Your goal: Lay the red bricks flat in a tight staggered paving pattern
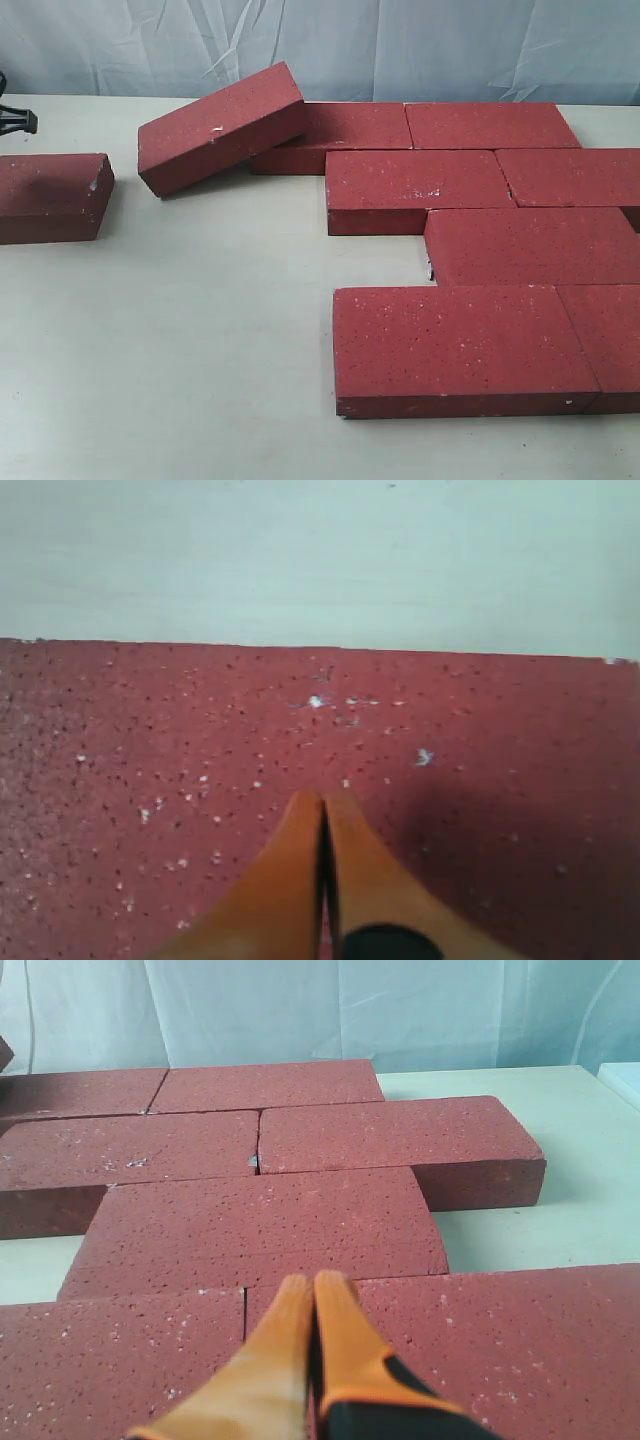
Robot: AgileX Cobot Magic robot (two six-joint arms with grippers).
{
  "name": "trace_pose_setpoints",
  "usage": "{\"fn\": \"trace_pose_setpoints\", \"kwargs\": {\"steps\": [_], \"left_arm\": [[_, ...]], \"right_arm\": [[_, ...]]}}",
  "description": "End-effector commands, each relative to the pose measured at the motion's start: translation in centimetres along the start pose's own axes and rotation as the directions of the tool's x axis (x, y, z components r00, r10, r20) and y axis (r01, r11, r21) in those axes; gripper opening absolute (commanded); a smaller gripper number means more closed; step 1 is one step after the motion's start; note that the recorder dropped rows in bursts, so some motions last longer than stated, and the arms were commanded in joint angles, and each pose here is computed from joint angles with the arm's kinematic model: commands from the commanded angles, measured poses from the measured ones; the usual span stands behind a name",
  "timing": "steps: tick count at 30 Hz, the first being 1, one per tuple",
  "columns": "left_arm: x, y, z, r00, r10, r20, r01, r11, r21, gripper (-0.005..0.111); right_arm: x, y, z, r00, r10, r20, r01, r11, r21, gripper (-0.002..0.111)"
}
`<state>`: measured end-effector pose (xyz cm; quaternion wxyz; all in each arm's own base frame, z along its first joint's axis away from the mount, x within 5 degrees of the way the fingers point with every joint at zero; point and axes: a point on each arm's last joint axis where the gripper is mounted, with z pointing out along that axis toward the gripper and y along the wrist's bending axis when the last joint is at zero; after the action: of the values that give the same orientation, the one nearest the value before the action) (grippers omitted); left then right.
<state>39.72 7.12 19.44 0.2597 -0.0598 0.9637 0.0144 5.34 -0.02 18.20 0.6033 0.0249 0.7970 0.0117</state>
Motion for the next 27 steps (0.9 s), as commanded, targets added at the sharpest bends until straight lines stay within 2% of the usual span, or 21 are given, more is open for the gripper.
{"fn": "trace_pose_setpoints", "kwargs": {"steps": [1, 6, 19, 27], "left_arm": [[-0.2, 0.8, 1.7, 0.999, 0.025, 0.041, -0.023, 0.999, -0.03, 0.0], [0.6, 0.9, 3.6, 0.999, 0.05, -0.01, -0.05, 0.998, -0.039, 0.0], [1.1, 0.9, 3.9, 0.998, 0.048, -0.05, -0.05, 0.998, -0.035, 0.0], [2.4, 0.7, 4.3, 0.982, 0.021, -0.187, -0.022, 1.0, -0.008, 0.0]], "right_arm": [[0.0, 0.0, 0.0, 1.0, -0.009, 0.013, 0.009, 1.0, -0.004, -0.001], [0.0, 0.0, 0.0, 1.0, -0.009, 0.013, 0.009, 1.0, -0.004, -0.001], [0.0, 0.0, 0.0, 1.0, -0.009, 0.013, 0.009, 1.0, -0.004, -0.001], [0.0, 0.0, 0.0, 1.0, -0.009, 0.011, 0.009, 1.0, -0.004, -0.001]]}}
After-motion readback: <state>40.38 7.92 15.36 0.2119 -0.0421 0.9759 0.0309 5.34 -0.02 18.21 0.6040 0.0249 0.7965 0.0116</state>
